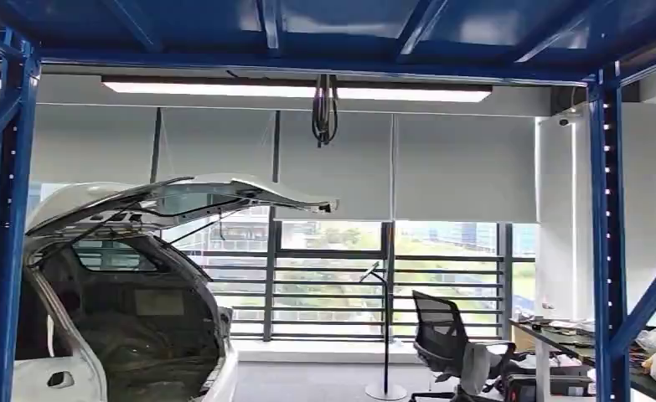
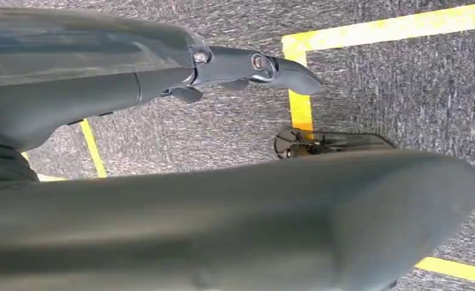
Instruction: Take the parts from the cabinet and place them on the table.
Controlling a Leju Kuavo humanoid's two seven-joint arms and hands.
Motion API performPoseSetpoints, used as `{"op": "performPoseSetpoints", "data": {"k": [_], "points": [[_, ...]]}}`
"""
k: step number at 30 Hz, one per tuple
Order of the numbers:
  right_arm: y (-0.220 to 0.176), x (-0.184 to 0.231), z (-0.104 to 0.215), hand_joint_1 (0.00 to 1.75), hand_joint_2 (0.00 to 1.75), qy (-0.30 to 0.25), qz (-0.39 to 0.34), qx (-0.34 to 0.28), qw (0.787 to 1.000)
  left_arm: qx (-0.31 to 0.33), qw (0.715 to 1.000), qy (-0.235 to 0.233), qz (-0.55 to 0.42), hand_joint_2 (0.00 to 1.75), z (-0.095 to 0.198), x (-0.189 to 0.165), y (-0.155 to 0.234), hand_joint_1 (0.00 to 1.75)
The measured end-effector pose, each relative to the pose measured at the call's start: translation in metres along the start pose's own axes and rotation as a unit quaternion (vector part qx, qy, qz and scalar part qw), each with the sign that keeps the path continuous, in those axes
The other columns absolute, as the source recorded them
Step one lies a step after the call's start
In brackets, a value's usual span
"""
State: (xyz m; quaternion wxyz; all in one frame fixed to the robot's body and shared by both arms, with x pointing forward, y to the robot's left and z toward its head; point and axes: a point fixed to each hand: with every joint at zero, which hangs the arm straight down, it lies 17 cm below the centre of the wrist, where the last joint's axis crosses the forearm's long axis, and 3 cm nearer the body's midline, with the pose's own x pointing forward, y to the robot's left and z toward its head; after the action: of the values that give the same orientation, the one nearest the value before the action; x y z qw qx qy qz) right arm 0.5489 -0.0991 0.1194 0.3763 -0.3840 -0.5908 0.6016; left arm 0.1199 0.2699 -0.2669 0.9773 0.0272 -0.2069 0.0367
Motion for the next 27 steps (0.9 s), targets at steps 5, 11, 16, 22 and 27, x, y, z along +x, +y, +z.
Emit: {"op": "performPoseSetpoints", "data": {"k": [5,11,16,22,27], "points": [[-0.002,0.014,-0.006,0.00,1.75,-0.011,0.005,0.002,1.000,-0.003,1.000,-0.001,0.000,0.00,0.000,0.001,-0.002,0.00],[-0.015,0.014,-0.015,0.00,1.75,-0.008,0.011,-0.006,1.000,-0.005,1.000,-0.001,-0.001,0.00,0.000,0.001,-0.003,0.00],[-0.029,0.007,-0.021,0.00,1.75,-0.001,0.024,-0.015,1.000,-0.007,1.000,-0.001,-0.003,0.00,0.000,0.001,-0.004,0.00],[-0.037,-0.001,-0.026,0.00,1.75,0.008,0.038,-0.018,0.999,-0.009,1.000,-0.001,-0.006,0.00,0.000,0.001,-0.005,0.00],[-0.034,-0.005,-0.026,0.00,1.75,0.013,0.039,-0.013,0.999,-0.009,1.000,-0.001,-0.006,0.00,0.001,0.001,-0.005,0.00]]}}
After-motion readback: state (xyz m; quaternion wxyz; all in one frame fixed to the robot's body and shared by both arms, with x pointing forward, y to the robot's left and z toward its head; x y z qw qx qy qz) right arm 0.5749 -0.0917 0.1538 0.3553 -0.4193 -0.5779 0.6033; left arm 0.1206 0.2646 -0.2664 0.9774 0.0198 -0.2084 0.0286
